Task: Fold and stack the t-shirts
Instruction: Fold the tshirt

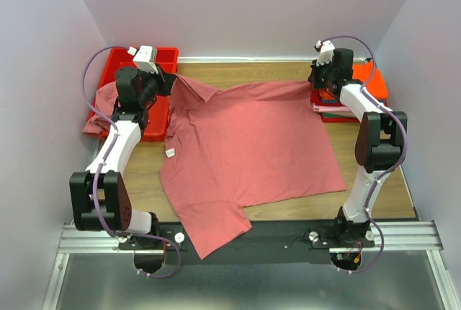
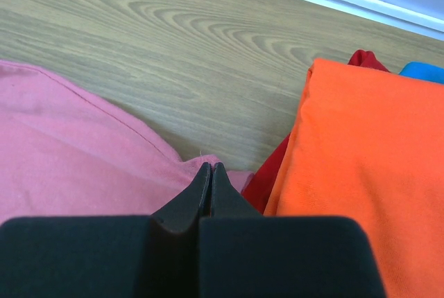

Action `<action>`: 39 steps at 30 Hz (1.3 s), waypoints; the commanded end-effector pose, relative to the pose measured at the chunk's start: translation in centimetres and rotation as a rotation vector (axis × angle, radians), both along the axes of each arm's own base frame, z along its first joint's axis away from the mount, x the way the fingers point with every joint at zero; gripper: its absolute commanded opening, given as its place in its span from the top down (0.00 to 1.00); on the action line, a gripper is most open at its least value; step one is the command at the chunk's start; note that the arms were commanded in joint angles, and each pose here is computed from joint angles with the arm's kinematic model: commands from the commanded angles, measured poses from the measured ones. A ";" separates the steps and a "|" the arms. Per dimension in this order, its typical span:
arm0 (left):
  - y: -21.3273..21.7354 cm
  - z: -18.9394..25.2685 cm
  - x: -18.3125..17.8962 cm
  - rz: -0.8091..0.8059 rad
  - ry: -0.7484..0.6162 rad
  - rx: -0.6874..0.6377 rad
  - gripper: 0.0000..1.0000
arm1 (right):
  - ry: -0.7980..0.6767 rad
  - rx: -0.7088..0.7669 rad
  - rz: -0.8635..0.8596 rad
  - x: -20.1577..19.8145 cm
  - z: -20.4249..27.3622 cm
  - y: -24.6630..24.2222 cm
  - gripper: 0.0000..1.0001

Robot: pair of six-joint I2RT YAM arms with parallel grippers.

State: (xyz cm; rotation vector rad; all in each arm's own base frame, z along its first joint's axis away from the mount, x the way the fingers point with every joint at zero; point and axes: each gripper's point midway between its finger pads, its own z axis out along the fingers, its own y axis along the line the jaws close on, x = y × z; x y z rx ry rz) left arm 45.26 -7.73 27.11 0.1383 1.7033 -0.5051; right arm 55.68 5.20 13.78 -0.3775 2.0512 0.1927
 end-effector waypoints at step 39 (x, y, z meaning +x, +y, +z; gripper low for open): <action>-2.4 -2.7 -8.5 -0.099 0.133 -0.010 1.00 | -0.016 -0.071 0.007 0.5 -1.0 -1.1 0.99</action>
